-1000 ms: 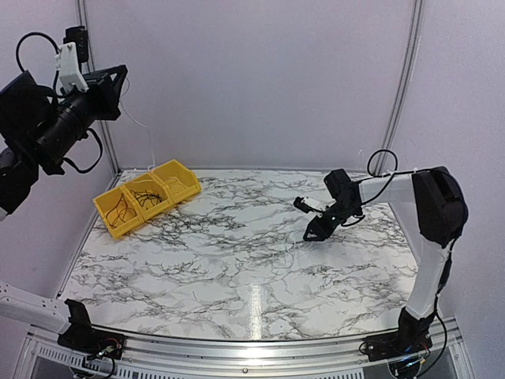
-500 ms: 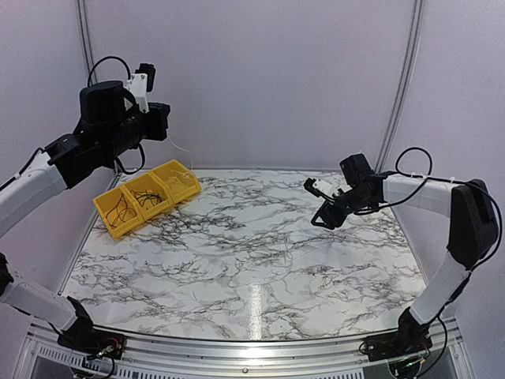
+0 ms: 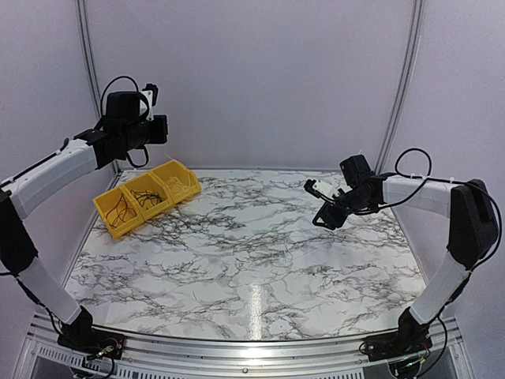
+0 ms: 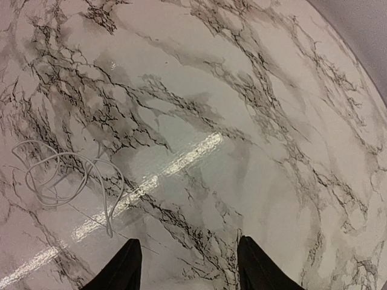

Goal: Untangle the cables

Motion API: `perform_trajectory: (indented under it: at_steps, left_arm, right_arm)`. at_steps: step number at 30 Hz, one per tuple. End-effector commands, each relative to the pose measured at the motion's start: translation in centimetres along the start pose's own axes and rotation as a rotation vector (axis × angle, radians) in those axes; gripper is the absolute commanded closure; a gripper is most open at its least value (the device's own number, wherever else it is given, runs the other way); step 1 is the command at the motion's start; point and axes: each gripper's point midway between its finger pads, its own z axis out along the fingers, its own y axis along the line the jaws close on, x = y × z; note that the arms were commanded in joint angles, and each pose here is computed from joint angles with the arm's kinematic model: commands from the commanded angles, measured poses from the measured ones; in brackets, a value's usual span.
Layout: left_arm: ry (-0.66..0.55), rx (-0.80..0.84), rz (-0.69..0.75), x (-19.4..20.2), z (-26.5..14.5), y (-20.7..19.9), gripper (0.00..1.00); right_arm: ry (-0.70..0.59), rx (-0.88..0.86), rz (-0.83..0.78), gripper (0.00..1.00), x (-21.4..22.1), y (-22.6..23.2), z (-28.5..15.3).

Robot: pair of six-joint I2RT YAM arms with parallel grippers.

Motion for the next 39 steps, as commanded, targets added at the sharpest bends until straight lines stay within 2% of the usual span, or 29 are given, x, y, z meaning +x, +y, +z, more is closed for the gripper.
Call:
perform_trajectory:
  at_steps: [1,8,13,20,28,39]
  left_arm:
    - [-0.004,-0.001,-0.040,-0.7,2.8,2.2,1.00]
    - [0.047,0.017,-0.153,0.9,8.6,5.2,1.00]
    - [0.083,-0.004,-0.181,2.8,11.5,6.7,1.00]
    - [0.185,-0.025,-0.191,8.5,12.9,7.3,1.00]
    - [0.333,0.025,-0.216,16.0,14.1,6.5,1.00]
    - [0.400,0.065,-0.259,19.4,16.2,5.6,1.00]
  right_arm:
    - [-0.006,0.040,-0.022,0.46,-0.1,-0.9,-0.3]
    - [0.010,0.043,-0.022,0.45,0.4,-1.0,0.0]
    - [0.020,0.051,-0.026,0.45,0.6,-1.1,0.2]
    - [0.040,0.049,-0.027,0.45,1.2,-1.2,0.7]
    - [0.057,0.027,-0.026,0.45,1.6,-0.9,1.3]
    - [0.075,0.021,-0.028,0.45,2.1,-0.8,1.6]
